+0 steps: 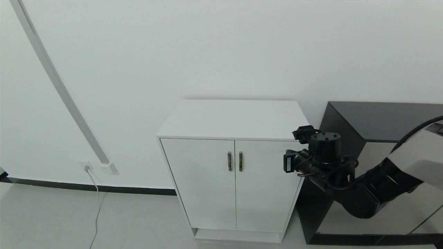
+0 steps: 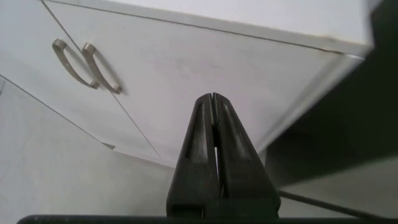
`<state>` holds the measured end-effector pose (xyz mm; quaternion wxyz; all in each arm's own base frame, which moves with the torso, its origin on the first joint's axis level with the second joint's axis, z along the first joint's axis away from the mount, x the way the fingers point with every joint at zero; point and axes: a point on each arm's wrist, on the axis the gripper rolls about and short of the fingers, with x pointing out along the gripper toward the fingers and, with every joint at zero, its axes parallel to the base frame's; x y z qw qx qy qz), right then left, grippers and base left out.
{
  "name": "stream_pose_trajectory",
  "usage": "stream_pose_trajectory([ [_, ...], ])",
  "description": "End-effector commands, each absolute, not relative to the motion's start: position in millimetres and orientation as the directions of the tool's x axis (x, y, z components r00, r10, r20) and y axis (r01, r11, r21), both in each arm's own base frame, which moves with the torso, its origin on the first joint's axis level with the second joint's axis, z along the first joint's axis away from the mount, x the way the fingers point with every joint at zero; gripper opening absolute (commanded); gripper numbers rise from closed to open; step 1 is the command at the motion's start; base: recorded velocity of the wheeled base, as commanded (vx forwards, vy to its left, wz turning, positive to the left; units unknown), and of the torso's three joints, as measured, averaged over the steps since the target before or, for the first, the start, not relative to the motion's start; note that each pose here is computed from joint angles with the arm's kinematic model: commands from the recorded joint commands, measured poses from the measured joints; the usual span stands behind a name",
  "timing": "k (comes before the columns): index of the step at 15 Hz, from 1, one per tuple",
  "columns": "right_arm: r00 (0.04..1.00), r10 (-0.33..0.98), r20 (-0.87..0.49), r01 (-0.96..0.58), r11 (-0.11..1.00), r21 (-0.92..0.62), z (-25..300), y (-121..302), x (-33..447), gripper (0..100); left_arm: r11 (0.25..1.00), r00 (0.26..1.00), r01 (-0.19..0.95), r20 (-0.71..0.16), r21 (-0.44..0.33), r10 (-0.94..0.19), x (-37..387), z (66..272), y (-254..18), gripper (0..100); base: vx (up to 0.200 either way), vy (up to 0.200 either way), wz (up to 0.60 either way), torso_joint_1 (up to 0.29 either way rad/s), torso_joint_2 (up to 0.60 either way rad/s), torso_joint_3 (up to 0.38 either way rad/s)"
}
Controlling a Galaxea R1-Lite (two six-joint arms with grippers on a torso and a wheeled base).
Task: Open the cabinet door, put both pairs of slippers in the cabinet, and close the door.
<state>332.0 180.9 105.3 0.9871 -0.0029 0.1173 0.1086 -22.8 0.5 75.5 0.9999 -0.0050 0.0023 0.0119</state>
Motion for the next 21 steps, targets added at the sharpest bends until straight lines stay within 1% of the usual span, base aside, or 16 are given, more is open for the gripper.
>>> stream_pose_trajectory([
  [1, 0.958, 0.206, -0.201, -0.204, 0.979, 0.029, 127.6, 161.0, 303.6, 0, 1.0, 1.0, -0.025, -0.005, -0.011, 0.025, -22.8, 75.5, 0.6, 0, 0.0, 0.0, 0.0, 0.0, 0.0, 0.0],
  [3, 0.965, 0.174, -0.196, -0.171, 0.985, 0.032, 138.0, 132.9, 273.1, 0, 1.0, 1.0, -0.025, -0.005, -0.011, 0.025, -22.8, 75.5, 0.6, 0, 0.0, 0.0, 0.0, 0.0, 0.0, 0.0],
  [6, 0.978, 0.103, -0.183, -0.098, 0.994, 0.036, 143.7, 93.8, 239.0, 0, 1.0, 1.0, -0.025, -0.005, -0.011, 0.025, -22.8, 75.5, 0.6, 0, 0.0, 0.0, 0.0, 0.0, 0.0, 0.0],
  [9, 0.979, 0.01, -0.205, -0.004, 1.0, 0.03, 138.7, 55.7, 202.9, 0, 1.0, 1.0, -0.025, -0.005, -0.011, 0.025, -22.8, 75.5, 0.6, 0, 0.0, 0.0, 0.0, 0.0, 0.0, 0.0],
  [12, 0.979, -0.034, -0.199, 0.041, 0.999, 0.029, 134.5, 35.3, 165.1, 0, 1.0, 1.0, -0.025, -0.005, -0.011, 0.025, -22.8, 75.5, 0.6, 0, 0.0, 0.0, 0.0, 0.0, 0.0, 0.0],
  [15, 0.985, -0.04, -0.167, 0.045, 0.999, 0.026, 130.5, 24.4, 125.1, 0, 1.0, 1.0, -0.026, -0.005, -0.011, 0.026, -22.8, 75.5, 0.6, 0, 0.0, 0.0, 0.0, 0.0, 0.0, 0.0],
  [16, 0.985, -0.04, -0.167, 0.045, 0.999, 0.023, 128.9, 22.7, 118.4, 0, 1.0, 1.0, -0.026, -0.005, -0.011, 0.026, -22.8, 75.5, 0.6, 0, 0.0, 0.0, 0.0, 0.0, 0.0, 0.0],
  [18, 0.979, -0.048, -0.196, 0.052, 0.999, 0.015, 125.6, 14.5, 88.2, 0, 1.0, 1.0, -0.026, -0.005, -0.011, 0.026, -22.8, 75.5, 0.6, 0, 0.0, 0.0, 0.0, 0.0, 0.0, 0.0],
  [19, 0.978, -0.037, -0.206, 0.041, 0.999, 0.015, 124.2, 13.0, 80.7, 0, 1.0, 1.0, -0.025, -0.005, -0.011, 0.025, -22.8, 75.5, 0.6, 0, 0.0, 0.0, 0.0, 0.0, 0.0, 0.0],
  [21, 0.972, 0.051, -0.229, -0.045, 0.999, 0.03, 119.9, 8.6, 53.6, 0, 1.0, 1.0, -0.025, -0.005, -0.011, 0.025, -22.8, 75.5, 0.6, 0, 0.0, 0.0, 0.0, 0.0, 0.0, 0.0],
])
